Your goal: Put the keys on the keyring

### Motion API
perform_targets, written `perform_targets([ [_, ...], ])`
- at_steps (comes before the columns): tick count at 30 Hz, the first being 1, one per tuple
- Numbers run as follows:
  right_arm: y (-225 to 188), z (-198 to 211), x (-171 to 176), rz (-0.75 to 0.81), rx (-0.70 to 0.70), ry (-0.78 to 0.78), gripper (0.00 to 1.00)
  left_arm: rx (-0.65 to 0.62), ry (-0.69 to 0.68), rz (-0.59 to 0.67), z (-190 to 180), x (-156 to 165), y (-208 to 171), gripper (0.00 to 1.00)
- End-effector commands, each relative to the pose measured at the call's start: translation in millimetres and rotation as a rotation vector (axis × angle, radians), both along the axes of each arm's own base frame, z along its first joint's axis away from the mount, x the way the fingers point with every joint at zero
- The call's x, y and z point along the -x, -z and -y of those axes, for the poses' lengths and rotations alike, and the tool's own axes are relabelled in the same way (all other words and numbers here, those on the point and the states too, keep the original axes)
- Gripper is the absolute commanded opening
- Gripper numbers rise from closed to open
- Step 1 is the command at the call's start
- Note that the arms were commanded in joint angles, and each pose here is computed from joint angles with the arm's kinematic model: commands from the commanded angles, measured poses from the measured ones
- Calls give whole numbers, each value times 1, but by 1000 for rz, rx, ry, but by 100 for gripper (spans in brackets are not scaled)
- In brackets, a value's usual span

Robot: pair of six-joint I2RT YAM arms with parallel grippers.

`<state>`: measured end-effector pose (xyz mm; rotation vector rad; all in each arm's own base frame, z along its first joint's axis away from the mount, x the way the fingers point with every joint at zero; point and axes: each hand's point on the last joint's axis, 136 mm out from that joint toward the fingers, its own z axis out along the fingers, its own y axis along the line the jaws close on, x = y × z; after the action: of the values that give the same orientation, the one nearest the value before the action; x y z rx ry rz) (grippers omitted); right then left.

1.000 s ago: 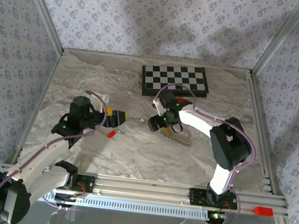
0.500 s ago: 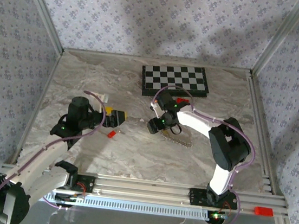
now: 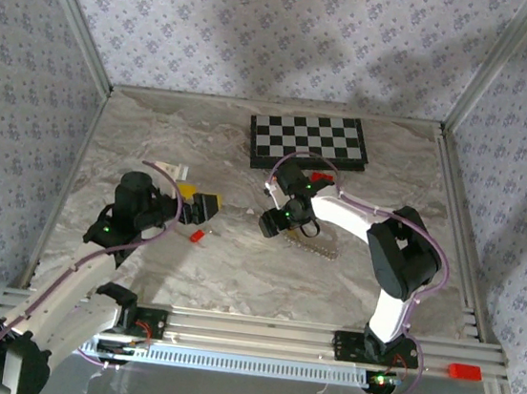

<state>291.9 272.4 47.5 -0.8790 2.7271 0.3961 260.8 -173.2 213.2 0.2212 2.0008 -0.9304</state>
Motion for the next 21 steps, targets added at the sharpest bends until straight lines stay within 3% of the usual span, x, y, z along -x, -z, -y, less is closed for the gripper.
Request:
perform_targets([
  [1,8,1,12,-58,17,-16,74,-5,6,40,1,0,-9,100],
  [21,17,8,35,-124,45,-53,69,-11,3,69,0,-1,-19,100],
])
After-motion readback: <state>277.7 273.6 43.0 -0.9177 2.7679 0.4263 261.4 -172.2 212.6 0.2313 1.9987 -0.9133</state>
